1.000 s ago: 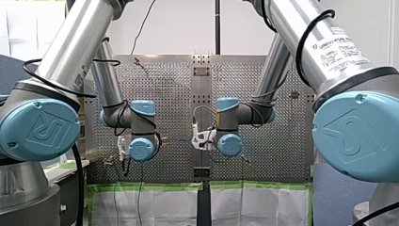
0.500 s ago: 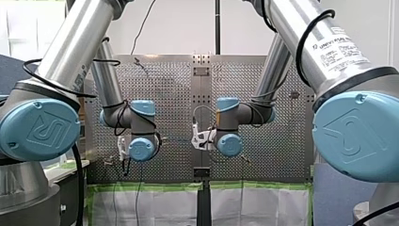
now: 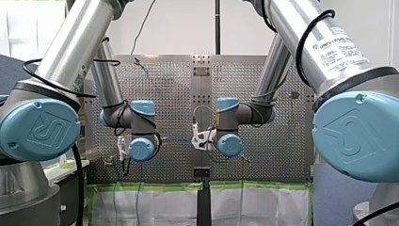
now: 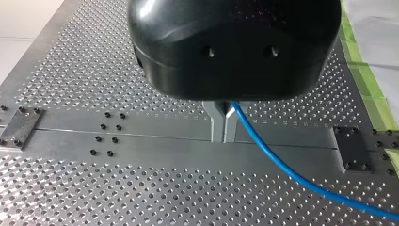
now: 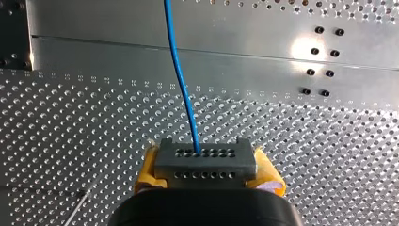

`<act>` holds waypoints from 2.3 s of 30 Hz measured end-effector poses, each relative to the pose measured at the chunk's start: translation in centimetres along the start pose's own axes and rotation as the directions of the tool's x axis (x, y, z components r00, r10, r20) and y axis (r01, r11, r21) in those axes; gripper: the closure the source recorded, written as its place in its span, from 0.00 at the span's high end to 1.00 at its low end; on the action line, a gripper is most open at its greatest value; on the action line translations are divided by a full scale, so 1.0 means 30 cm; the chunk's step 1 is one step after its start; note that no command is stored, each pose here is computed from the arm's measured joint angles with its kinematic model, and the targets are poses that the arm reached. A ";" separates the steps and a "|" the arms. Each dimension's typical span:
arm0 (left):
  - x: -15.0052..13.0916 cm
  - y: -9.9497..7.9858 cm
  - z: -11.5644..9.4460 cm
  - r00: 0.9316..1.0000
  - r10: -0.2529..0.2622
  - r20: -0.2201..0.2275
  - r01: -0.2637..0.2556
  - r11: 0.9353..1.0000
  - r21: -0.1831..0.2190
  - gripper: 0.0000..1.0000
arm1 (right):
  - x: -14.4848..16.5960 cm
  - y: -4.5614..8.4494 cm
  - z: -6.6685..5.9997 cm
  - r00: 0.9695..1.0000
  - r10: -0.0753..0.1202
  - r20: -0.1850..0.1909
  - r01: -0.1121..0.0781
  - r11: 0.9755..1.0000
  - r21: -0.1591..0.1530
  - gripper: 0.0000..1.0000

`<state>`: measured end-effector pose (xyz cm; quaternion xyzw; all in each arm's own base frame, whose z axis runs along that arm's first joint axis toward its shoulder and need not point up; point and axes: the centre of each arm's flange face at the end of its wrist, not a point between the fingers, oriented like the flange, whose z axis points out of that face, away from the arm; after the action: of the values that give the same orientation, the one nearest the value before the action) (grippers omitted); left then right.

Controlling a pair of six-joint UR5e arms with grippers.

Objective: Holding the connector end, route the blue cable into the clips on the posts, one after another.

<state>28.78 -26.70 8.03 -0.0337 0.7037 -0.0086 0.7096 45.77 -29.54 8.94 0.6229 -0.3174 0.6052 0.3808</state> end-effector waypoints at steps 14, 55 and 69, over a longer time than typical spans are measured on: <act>0.078 0.037 -0.015 0.995 0.057 -0.083 -0.059 0.998 -0.014 0.00 | -0.150 -0.004 -0.047 0.990 -0.039 0.136 0.039 0.999 0.005 0.00; 0.109 0.046 -0.039 0.967 0.203 -0.154 -0.201 0.979 0.025 0.00 | -0.234 -0.012 -0.055 0.980 -0.036 0.197 0.038 0.999 -0.007 0.00; -0.023 0.053 -0.023 0.987 0.075 -0.143 -0.077 0.997 -0.010 0.00 | 0.015 -0.021 0.064 0.988 0.100 0.121 -0.100 0.995 -0.009 0.00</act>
<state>28.03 -25.11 8.63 -0.0116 0.7535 0.0217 0.6570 47.34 -30.83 9.35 0.6413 -0.3719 0.5839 0.3309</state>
